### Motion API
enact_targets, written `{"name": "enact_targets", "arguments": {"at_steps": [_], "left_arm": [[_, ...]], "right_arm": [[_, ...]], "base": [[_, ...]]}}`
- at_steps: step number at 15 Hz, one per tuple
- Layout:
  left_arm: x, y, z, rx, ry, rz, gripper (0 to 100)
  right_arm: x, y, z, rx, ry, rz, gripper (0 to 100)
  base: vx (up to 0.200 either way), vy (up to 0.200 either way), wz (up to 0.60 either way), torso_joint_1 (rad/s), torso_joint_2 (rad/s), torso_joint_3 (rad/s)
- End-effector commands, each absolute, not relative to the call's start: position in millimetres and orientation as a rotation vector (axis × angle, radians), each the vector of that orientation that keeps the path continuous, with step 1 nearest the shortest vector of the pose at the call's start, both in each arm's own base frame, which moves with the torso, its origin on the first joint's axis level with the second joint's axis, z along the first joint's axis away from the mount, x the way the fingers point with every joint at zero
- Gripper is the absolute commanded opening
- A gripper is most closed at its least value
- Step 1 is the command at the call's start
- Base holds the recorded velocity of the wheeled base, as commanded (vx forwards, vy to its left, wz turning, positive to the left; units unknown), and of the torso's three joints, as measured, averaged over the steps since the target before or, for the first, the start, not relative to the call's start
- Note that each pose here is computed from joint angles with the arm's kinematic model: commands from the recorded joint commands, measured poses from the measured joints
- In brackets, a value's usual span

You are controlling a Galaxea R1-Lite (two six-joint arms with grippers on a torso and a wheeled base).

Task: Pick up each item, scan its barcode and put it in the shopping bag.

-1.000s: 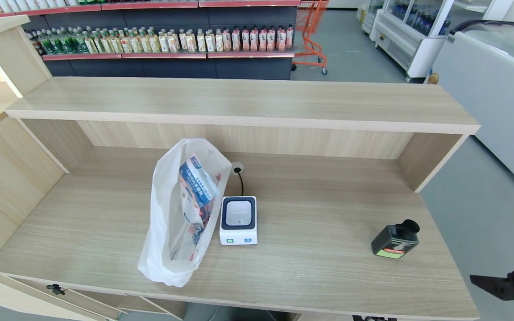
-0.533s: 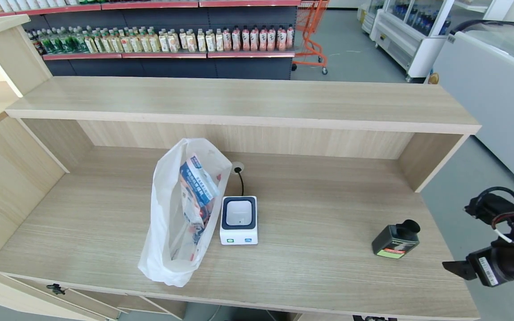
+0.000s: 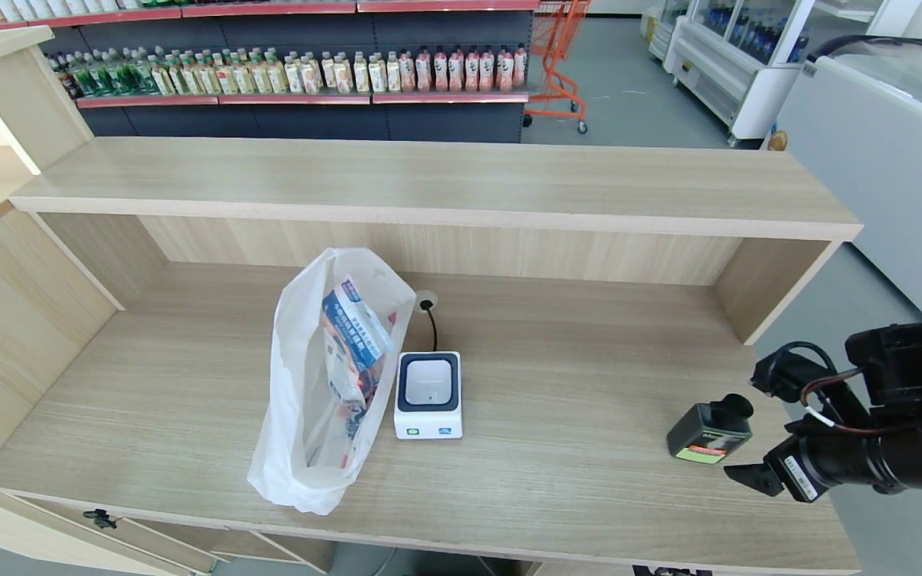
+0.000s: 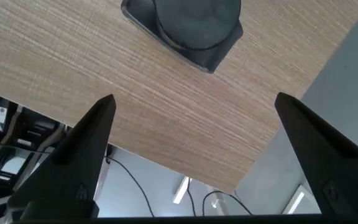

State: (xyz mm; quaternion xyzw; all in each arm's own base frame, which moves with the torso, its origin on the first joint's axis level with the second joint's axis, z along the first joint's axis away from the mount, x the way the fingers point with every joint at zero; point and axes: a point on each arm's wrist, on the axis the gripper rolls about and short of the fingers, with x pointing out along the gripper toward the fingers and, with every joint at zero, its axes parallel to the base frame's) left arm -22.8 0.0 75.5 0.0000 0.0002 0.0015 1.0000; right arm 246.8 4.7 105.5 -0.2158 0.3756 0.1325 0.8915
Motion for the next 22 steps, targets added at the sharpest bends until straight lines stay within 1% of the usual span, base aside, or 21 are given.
{"name": "enact_targets", "arguments": {"at_steps": [1, 5, 7, 13, 19, 20, 22], "left_arm": [[-22.8, 0.0, 75.5, 0.000, 0.000, 0.005, 100], [-22.8, 0.0, 75.5, 0.000, 0.000, 0.003, 100], [-22.8, 0.0, 75.5, 0.000, 0.000, 0.005, 100], [-22.8, 0.0, 75.5, 0.000, 0.000, 0.005, 100], [-22.8, 0.0, 75.5, 0.000, 0.000, 0.003, 100], [-22.8, 0.0, 75.5, 0.000, 0.000, 0.005, 100], [-22.8, 0.0, 75.5, 0.000, 0.000, 0.005, 100]], "right_arm": [[257.5, 5.1, 92.1, -0.457, 0.800, 0.289, 100], [274.3, 7.6, 83.5, -0.489, 0.751, 0.413, 100], [281.9, 8.8, 80.6, -0.498, 0.726, 0.445, 100], [295.2, 19.1, 79.2, -0.510, 0.684, 0.519, 100], [302.8, 27.5, 76.5, -0.519, 0.678, 0.545, 100], [303.4, 28.9, 77.1, -0.521, 0.674, 0.549, 0], [304.9, 34.3, 81.1, -0.521, 0.654, 0.562, 0]], "base": [[0.000, 0.000, 0.00, 0.000, 0.00, 0.000], [0.000, 0.000, 0.00, 0.000, 0.00, 0.000], [0.000, 0.000, 0.00, 0.000, 0.00, 0.000], [0.000, 0.000, 0.00, 0.000, 0.00, 0.000], [0.000, 0.000, 0.00, 0.000, 0.00, 0.000], [0.000, 0.000, 0.00, 0.000, 0.00, 0.000], [0.000, 0.000, 0.00, 0.000, 0.00, 0.000]]}}
